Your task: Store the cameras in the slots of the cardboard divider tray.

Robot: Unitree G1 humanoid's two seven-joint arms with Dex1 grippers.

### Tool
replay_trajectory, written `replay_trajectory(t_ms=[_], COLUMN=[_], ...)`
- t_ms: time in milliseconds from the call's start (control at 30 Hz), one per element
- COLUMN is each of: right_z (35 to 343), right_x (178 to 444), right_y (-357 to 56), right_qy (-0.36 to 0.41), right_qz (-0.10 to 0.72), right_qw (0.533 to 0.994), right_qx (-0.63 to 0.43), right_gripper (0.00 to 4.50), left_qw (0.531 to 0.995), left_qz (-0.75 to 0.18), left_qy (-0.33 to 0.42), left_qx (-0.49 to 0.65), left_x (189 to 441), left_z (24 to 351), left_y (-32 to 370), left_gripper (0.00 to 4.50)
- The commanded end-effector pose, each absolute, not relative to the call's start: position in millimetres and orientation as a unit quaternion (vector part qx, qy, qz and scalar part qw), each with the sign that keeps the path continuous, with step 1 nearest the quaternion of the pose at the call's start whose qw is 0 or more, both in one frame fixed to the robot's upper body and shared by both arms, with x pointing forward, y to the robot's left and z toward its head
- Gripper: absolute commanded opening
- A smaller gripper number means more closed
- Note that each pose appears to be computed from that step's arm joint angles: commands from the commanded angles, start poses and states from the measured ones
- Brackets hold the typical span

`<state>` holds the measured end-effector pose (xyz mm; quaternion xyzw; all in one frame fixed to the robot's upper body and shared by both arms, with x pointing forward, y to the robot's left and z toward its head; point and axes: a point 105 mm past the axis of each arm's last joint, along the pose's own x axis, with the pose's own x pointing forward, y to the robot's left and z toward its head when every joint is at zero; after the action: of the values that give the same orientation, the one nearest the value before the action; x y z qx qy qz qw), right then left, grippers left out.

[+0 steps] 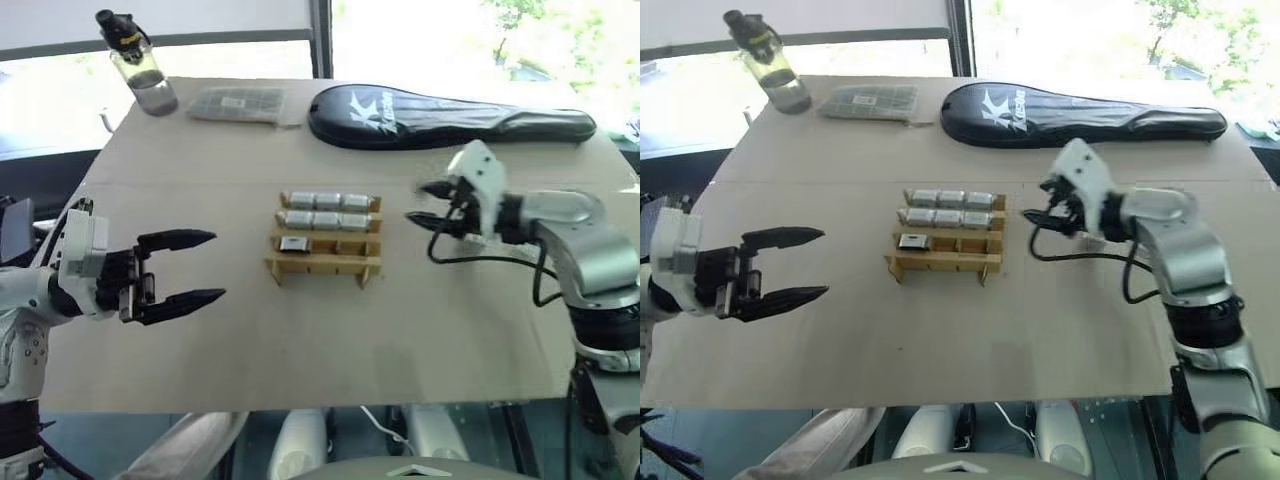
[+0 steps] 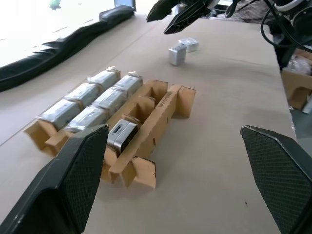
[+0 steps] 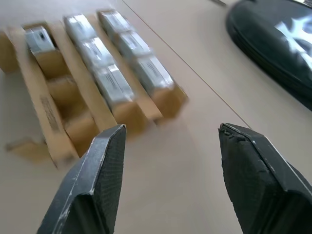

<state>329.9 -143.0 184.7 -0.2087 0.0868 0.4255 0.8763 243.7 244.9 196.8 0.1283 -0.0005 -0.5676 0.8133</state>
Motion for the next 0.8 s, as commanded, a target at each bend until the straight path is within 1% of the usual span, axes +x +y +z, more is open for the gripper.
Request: replay_trajectory(t_ms=[33, 133, 267, 400, 500, 667, 800], right_z=[181, 158, 154, 151, 150, 142, 143], right_x=[321, 318, 328, 339, 344, 347, 353], right_y=[-171, -197, -212, -219, -218, -222, -222], right_qy=[0.084, 0.135, 0.136, 0.136, 0.144, 0.174, 0.174], right_qz=[0.439, 0.457, 0.452, 0.45, 0.463, 0.481, 0.486], right_qw=[0.858, 0.834, 0.833, 0.831, 0.823, 0.808, 0.808], right_qx=[-0.252, -0.276, -0.289, -0.299, -0.294, -0.292, -0.285], right_gripper=[2.97, 2.97, 2.97, 2.97, 2.97, 2.97, 2.97], left_qw=[0.798, 0.786, 0.78, 0.778, 0.777, 0.779, 0.781], left_qz=[-0.586, -0.601, -0.608, -0.61, -0.611, -0.607, -0.604], left_qy=[-0.002, -0.003, -0.004, -0.005, -0.004, -0.002, 0.0], left_qx=[0.139, 0.143, 0.149, 0.151, 0.152, 0.156, 0.156], left_x=[251, 255, 257, 257, 257, 254, 252], left_z=[200, 200, 202, 204, 204, 206, 206], left_y=[241, 235, 233, 232, 232, 235, 237], left_gripper=[4.5, 4.5, 4.5, 4.5, 4.5, 4.5, 4.5])
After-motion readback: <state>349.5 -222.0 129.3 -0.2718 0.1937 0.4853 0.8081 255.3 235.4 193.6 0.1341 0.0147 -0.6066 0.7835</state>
